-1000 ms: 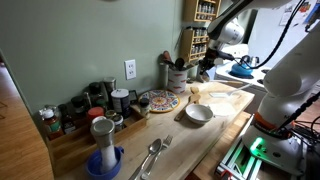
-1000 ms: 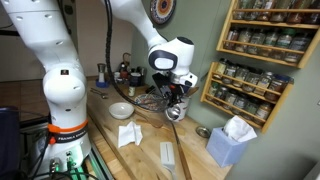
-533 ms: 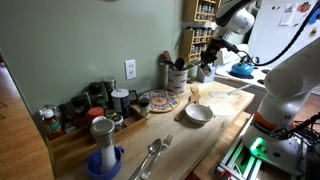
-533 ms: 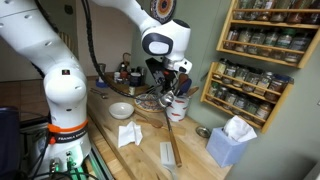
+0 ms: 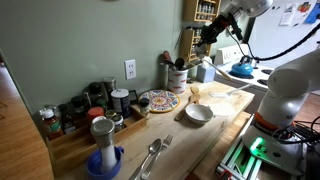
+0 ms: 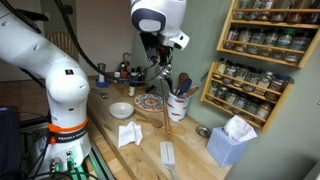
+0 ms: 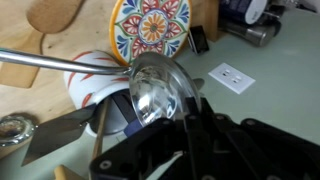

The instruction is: Put the silver serving spoon in the utensil holder

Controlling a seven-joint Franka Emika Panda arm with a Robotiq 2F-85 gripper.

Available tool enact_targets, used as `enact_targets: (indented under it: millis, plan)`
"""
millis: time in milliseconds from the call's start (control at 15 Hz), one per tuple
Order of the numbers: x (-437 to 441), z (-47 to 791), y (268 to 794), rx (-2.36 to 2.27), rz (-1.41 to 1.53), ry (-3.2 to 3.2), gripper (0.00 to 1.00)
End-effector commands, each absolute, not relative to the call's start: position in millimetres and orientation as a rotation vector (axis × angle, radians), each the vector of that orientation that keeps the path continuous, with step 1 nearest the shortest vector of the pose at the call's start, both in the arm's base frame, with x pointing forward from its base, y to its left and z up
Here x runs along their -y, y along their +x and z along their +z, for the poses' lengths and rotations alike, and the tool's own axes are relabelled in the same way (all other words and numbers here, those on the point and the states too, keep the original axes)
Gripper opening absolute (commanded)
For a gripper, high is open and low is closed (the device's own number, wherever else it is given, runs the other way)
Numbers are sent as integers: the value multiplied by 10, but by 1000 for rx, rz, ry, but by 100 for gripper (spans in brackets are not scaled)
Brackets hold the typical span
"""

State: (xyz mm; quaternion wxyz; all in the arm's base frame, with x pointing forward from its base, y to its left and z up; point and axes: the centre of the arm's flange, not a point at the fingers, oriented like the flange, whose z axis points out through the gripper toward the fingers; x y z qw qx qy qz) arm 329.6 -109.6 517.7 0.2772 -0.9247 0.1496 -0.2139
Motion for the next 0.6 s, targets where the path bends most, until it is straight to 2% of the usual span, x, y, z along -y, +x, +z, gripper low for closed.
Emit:
enact_targets:
  millis: [0,533]
  plan:
    - [1178,5504,3177,-423,-670,-2285,2]
    - [1557,5834,3039,-455,-845,-1856,2]
